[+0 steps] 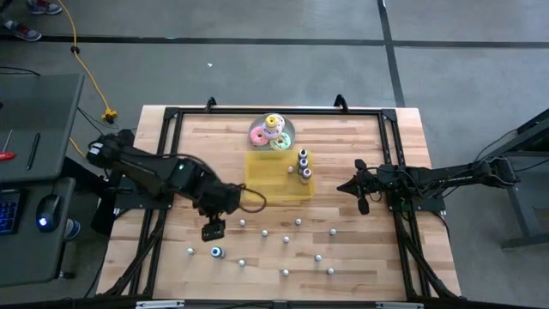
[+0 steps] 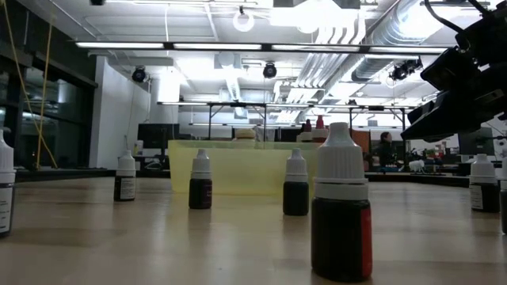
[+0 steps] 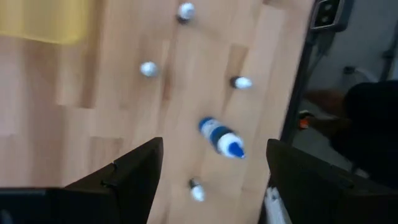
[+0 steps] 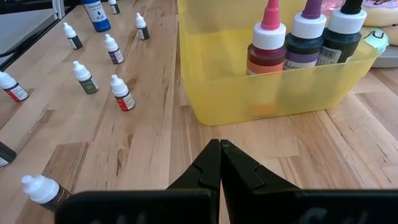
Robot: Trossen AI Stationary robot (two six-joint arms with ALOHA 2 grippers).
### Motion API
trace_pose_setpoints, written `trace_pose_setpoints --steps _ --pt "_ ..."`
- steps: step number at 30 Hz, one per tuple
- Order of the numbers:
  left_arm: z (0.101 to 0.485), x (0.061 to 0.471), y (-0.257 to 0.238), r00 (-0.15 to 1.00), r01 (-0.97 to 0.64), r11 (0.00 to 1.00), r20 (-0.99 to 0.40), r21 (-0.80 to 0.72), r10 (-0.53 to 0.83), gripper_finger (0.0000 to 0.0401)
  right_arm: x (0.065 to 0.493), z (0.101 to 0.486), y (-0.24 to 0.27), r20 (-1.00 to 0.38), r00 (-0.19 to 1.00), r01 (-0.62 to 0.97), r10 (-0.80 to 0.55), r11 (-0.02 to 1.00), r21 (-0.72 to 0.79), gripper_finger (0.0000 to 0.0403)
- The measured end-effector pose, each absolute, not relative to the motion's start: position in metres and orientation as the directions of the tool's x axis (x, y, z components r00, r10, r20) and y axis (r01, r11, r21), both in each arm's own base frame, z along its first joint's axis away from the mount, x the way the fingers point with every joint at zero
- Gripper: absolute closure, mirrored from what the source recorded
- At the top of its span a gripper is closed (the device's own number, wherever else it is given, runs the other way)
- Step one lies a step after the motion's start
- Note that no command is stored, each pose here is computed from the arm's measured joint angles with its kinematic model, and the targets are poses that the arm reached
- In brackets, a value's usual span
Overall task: Pick & Place food coloring
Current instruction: Put the large blue food coloring bottle into the yellow container
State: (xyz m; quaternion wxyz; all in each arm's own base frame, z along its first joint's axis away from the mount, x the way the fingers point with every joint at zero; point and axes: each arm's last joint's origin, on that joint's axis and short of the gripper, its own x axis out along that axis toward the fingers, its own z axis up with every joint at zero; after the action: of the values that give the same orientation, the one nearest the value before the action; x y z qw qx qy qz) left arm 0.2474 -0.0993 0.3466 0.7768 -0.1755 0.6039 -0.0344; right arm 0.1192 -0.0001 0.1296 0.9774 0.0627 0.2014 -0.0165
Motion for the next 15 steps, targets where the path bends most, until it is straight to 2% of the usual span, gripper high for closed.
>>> trace_pose_setpoints --steps 6,15 --pt "0.310 0.226 -0.109 0.252 -0.138 0.928 -0.918 -0.347 -0.306 0.0122 0.119 0.129 0.000 -0.402 0.916 0.058 -0.007 0.992 0.115 0.0402" --pt "0.265 0.190 -0.130 0.273 0.205 0.936 -0.902 -0.286 -0.335 0.0122 0.119 0.129 0.000 -0.399 0.917 0.058 -0.007 0.992 0.116 0.0402"
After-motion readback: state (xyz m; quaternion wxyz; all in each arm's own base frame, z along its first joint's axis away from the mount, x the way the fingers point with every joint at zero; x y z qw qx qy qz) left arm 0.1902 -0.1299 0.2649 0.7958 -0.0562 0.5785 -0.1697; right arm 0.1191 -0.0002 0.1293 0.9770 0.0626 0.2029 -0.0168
